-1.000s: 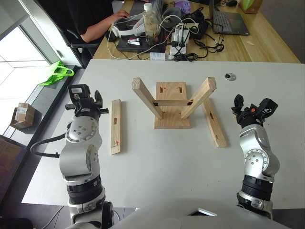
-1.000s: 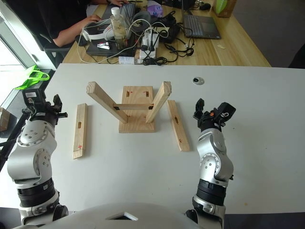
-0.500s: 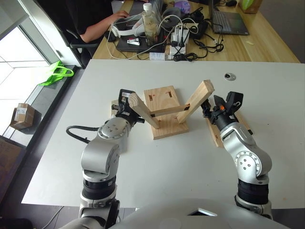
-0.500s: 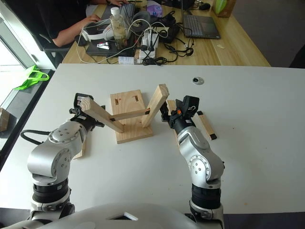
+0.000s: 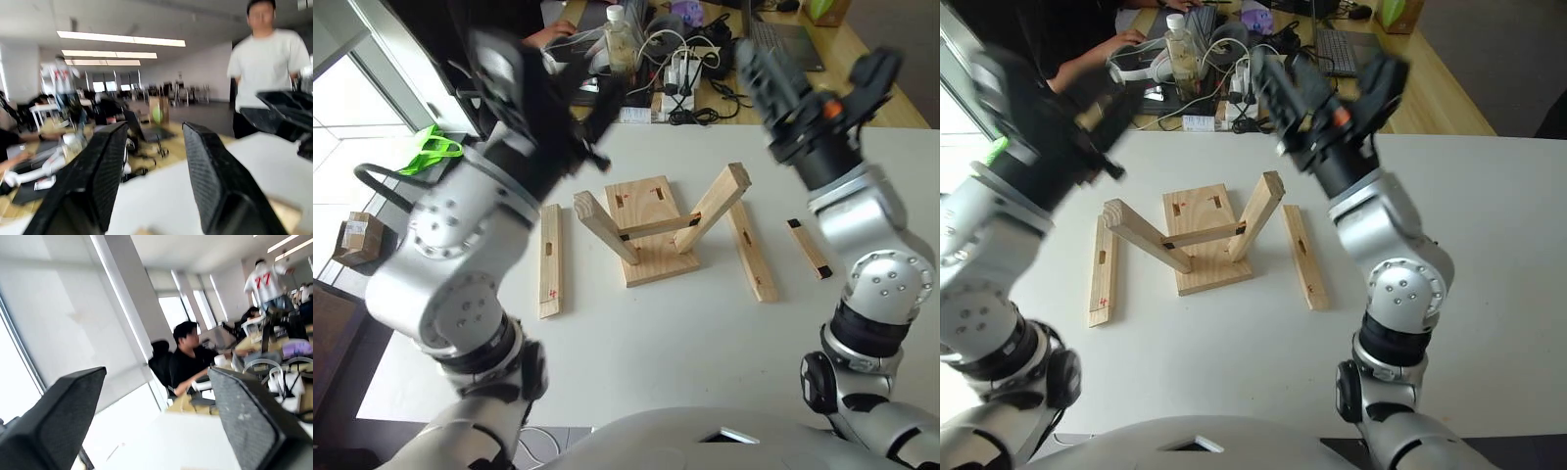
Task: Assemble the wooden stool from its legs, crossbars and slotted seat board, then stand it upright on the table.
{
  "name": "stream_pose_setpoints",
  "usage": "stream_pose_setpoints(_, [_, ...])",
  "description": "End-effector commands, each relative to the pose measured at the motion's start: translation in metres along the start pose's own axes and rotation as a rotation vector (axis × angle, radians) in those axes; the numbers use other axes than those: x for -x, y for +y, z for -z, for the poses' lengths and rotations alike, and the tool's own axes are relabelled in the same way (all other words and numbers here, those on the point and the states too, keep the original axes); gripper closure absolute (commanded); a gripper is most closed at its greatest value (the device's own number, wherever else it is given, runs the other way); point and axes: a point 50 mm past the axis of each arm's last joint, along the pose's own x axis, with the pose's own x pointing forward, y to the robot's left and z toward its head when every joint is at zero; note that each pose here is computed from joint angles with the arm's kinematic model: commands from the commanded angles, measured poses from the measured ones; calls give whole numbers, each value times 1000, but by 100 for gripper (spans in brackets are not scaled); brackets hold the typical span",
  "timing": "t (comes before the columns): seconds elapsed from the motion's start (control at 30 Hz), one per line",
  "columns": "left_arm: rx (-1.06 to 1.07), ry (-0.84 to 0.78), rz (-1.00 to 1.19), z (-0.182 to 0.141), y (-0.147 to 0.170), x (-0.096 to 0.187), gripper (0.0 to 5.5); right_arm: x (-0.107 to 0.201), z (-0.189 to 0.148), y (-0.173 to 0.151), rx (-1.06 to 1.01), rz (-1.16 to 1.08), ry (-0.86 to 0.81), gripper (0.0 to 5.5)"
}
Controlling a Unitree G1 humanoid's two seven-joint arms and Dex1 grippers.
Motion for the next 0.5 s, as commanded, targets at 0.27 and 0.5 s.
stream_pose_setpoints(0.27, [53,-204,-167,-19,13,-12,344,3,23,-5,-2,6,64,158])
stream_pose_setpoints(0.5, [188,-325,-384,-34,65,6,344,17,-51,-3,-82,-214,-266,158])
